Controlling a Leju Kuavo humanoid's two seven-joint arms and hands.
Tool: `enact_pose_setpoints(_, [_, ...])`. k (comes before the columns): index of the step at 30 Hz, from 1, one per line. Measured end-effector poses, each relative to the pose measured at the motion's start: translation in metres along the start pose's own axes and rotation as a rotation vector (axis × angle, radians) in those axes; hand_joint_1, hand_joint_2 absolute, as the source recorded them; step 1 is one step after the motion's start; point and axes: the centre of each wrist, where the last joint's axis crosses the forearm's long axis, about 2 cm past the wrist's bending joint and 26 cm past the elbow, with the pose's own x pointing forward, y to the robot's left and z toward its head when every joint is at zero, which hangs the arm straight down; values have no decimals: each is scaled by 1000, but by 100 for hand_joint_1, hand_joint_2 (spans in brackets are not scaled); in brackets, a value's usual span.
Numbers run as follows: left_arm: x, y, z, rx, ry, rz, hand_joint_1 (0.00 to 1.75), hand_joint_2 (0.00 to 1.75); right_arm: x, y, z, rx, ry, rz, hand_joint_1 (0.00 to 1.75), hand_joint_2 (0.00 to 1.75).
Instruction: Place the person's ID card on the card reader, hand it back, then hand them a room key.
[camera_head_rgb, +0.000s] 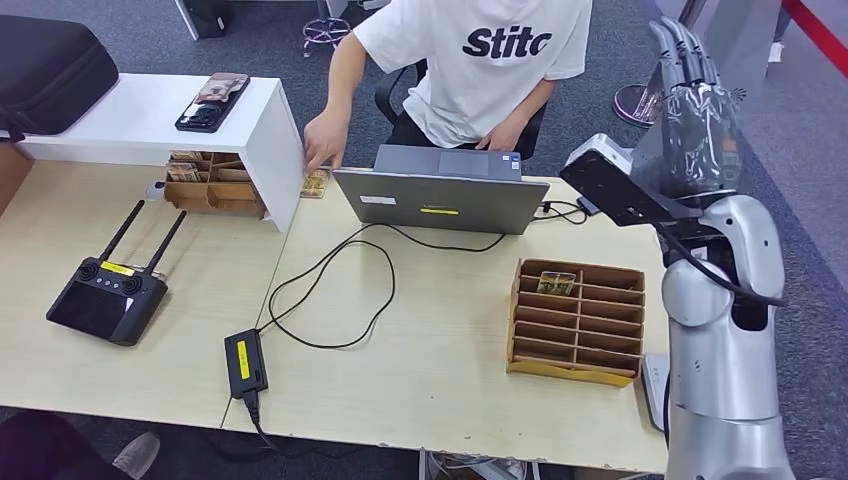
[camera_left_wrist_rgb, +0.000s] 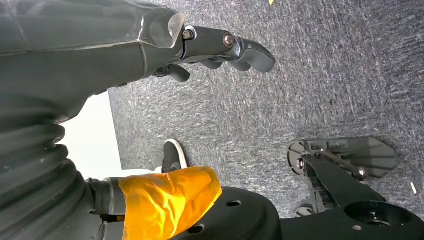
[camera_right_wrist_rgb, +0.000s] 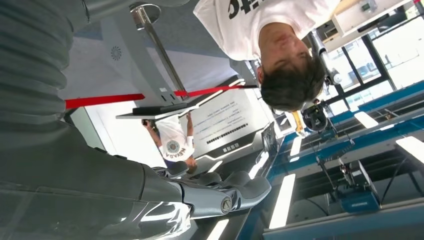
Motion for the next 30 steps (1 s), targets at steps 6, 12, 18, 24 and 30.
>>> enact_pose_setpoints(6, [0, 0, 0, -1, 0, 0, 0, 175, 1, -5, 4, -21, -5, 5, 0, 175])
enact_pose_setpoints(12, [0, 0, 0, -1, 0, 0, 0, 175, 1, -7, 5, -29, -5, 6, 0, 175])
enact_pose_setpoints(18, [0, 0, 0, -1, 0, 0, 0, 175, 1, -8, 5, -33, -5, 7, 0, 175])
enact_pose_setpoints(24, [0, 0, 0, -1, 0, 0, 0, 175, 0, -9, 5, -35, -4, 7, 0, 175])
enact_pose_setpoints(30, [0, -7, 2, 20, 24, 71, 0, 175, 8, 3, 57, -150, -69, -127, 0, 175])
